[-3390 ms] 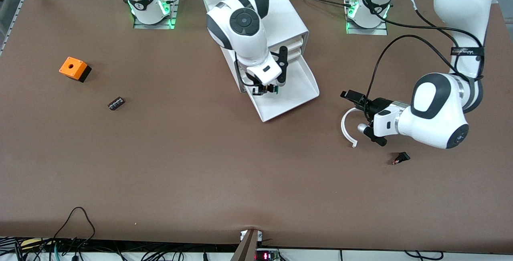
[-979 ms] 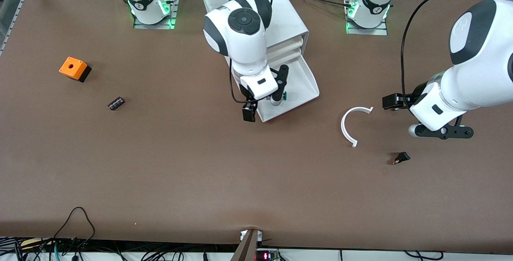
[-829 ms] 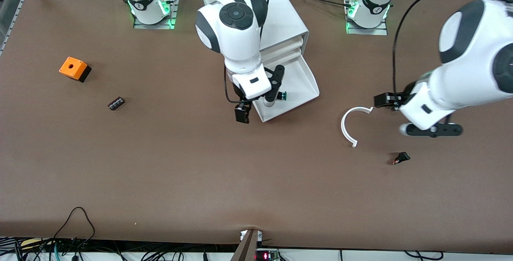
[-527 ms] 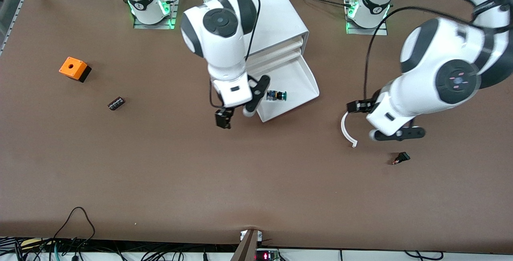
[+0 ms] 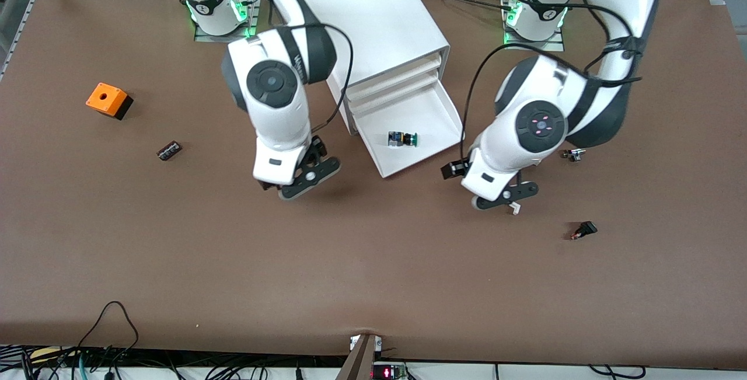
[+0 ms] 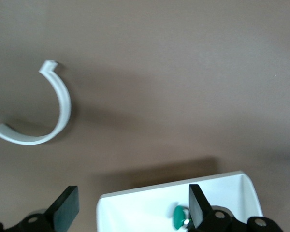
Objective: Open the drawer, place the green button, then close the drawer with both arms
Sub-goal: 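Raise the right gripper from the drawer while the left gripper reaches the drawer front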
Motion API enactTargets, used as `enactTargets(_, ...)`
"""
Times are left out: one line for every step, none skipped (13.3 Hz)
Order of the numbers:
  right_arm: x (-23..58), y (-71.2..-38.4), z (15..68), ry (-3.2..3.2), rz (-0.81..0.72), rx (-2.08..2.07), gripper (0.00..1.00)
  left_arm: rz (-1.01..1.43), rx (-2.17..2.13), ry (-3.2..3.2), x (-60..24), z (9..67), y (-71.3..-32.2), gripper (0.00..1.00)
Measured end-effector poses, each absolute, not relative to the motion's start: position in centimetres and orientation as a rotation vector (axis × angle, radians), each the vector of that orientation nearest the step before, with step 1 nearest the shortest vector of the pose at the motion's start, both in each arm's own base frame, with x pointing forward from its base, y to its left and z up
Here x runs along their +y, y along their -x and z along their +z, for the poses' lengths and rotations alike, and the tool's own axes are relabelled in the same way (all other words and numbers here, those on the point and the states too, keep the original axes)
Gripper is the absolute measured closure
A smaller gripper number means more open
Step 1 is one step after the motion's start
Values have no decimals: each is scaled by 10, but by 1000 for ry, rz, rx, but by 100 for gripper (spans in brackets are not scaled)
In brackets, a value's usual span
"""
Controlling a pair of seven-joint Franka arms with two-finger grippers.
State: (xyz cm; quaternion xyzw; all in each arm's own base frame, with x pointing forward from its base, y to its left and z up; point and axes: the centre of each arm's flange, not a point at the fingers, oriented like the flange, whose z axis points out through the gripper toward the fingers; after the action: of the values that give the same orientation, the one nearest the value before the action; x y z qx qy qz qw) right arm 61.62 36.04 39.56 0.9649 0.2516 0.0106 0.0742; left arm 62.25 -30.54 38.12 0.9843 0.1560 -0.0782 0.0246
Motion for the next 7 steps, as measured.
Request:
enactTargets(349, -618, 386, -2914, -6, 649, 0, -223, 491, -3035, -317, 370, -621, 0)
enactTargets(333, -622, 380, -2927, -46, 548, 0, -202, 506, -3023, -329, 359, -619, 0)
enactTargets(313, -630, 380, -2938, -67, 465, 0, -178, 505, -3022, -338, 349, -618, 0)
enactTargets(288, -641, 385, -2952, -70, 396, 0, -151, 492, -3044, -344, 337, -614, 0)
enactTargets(256, -652, 395, -2971, -65, 325, 0, -129, 479, -3070, -347, 325, -610, 0)
enactTargets(223, -663, 407, -2992, -56, 252, 0, -125, 471, -3087, -348, 316, -606, 2)
enactTargets(192, -670, 417, -3015, -52, 190, 0, -129, 481, -3095, -349, 310, -603, 6)
